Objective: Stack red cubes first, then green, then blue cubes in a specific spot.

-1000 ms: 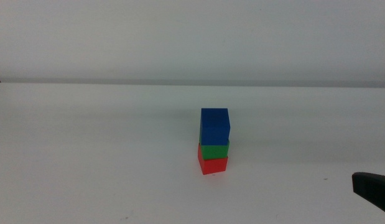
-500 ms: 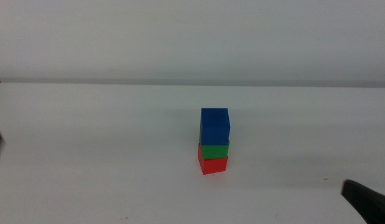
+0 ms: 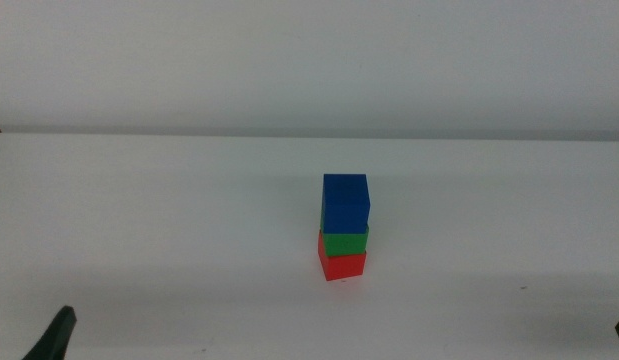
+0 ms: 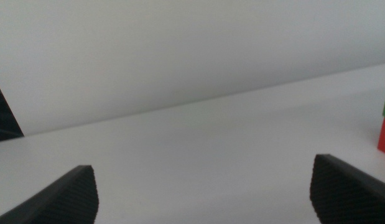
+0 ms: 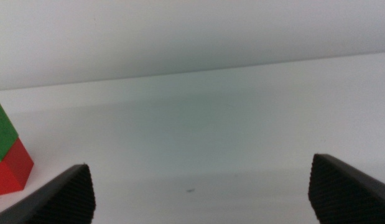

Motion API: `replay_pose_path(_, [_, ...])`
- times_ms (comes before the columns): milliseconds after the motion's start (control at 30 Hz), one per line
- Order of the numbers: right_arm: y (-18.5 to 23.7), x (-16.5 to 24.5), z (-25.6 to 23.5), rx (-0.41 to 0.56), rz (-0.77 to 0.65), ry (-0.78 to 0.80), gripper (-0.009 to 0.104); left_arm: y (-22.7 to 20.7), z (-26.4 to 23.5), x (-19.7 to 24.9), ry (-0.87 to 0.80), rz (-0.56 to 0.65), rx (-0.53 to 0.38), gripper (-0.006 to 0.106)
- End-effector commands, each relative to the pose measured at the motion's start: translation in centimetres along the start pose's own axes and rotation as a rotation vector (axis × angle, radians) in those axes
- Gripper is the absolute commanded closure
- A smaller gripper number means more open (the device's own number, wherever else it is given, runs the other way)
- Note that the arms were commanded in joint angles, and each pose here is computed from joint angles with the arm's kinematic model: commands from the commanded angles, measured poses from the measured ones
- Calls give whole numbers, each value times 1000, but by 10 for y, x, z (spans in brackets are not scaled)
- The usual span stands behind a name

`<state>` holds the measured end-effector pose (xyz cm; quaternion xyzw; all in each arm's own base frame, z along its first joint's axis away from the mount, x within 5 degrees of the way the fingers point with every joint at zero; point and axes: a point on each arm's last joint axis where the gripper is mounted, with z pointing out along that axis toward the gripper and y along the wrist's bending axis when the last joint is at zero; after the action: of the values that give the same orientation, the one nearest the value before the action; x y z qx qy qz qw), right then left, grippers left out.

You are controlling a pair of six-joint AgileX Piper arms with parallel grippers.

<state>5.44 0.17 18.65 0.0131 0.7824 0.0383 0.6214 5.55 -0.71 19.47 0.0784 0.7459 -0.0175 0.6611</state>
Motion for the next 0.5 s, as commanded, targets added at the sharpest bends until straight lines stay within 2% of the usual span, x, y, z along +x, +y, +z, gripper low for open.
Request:
replay_pose_path(0, [-2, 9, 2, 11, -34, -31, 3, 0, 0, 8, -42, -14, -11, 9])
replay_pose_path(133, [-1, 5, 1, 6, -38, -76, 3, 1, 0, 5, -66, -16, -38, 9])
replay_pose_path(467, [-1, 6, 1, 6, -36, -74, 3, 1, 0, 6, -61, -1, -40, 10])
